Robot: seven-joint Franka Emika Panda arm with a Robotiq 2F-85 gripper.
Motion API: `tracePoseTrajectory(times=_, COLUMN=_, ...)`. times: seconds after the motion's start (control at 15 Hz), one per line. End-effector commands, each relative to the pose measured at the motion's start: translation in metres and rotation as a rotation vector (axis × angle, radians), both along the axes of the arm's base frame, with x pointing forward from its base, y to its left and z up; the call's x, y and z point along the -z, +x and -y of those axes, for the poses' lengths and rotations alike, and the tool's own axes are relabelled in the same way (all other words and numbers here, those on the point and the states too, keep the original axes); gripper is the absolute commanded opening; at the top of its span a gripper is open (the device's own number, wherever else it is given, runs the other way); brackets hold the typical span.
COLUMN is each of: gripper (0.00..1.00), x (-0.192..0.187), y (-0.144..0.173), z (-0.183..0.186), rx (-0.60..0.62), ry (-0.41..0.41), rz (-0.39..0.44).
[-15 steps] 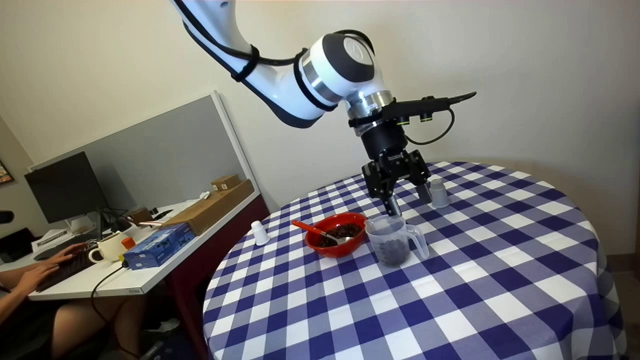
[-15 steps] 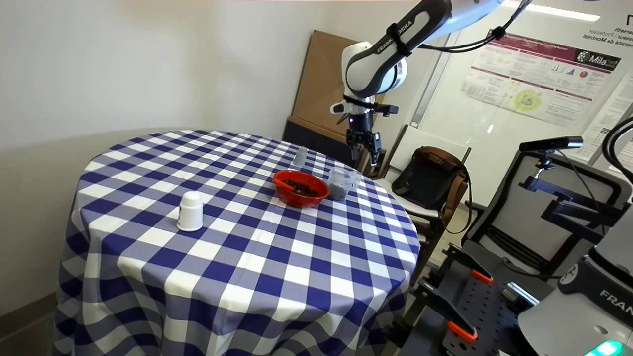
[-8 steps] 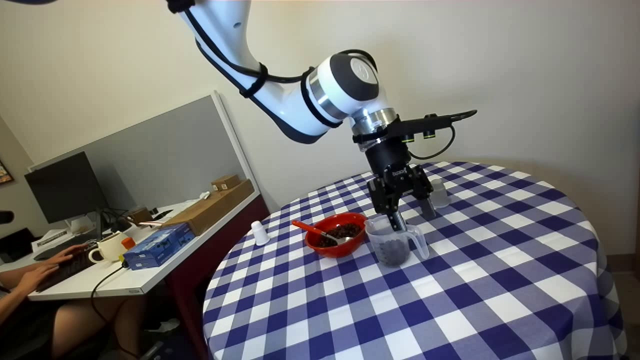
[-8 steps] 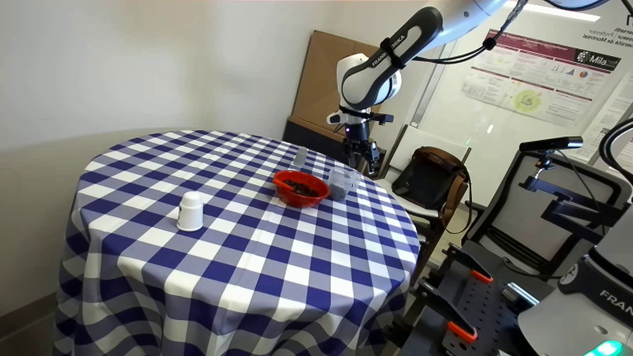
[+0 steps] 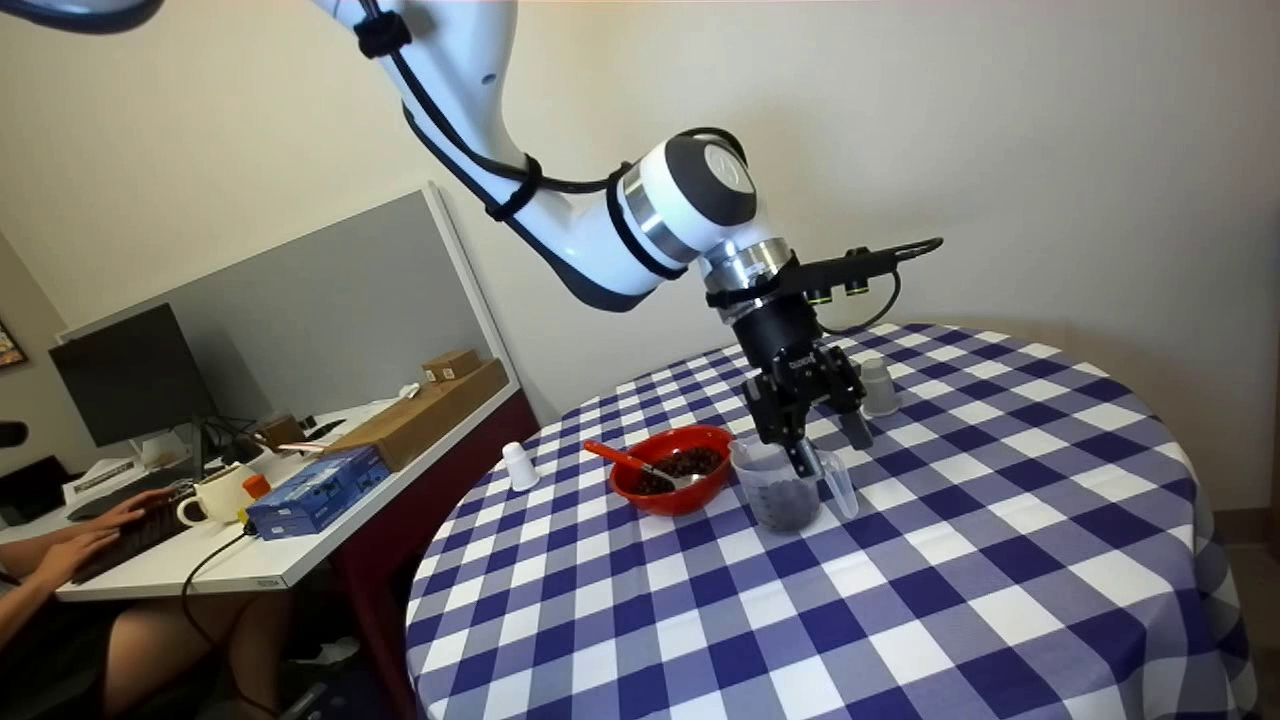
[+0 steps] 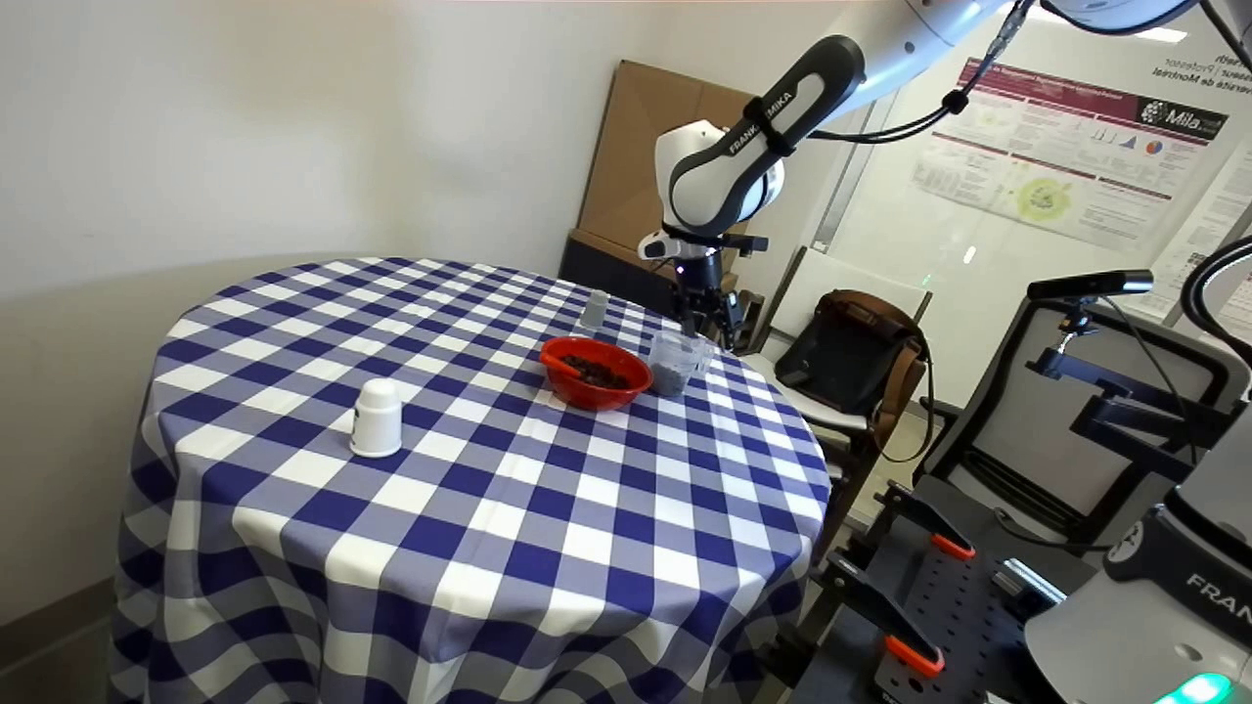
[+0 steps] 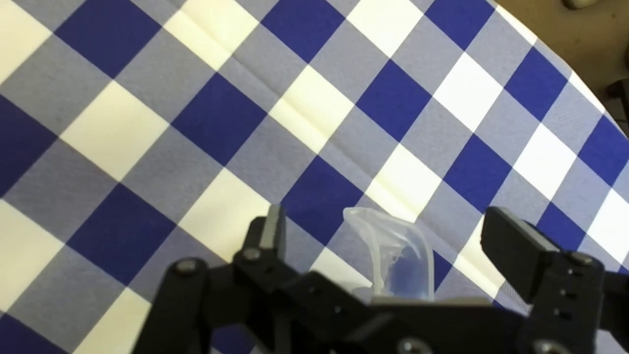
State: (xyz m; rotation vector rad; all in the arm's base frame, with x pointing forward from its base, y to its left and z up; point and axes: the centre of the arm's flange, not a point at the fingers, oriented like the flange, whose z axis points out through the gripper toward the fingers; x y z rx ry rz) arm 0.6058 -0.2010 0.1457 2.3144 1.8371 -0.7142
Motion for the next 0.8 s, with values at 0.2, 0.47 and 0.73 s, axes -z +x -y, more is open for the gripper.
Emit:
tracePoseTrajectory(times=0.2, gripper=0.53, x=0.009, y=0.005, z=-0.009, rx=-0.058, ry=-0.021, rz=0.007)
tracePoseTrajectory(times=0.47, gripper=0.21, x=0.007, y=0.005, z=-0.013, rx=-0.061, ry=-0.019, rz=0.008)
tracePoseTrajectory(times=0.73, gripper=0.12, x=0.003, y=0.004, z=-0.016, rx=-0.056, ry=-0.016, rz=0.008)
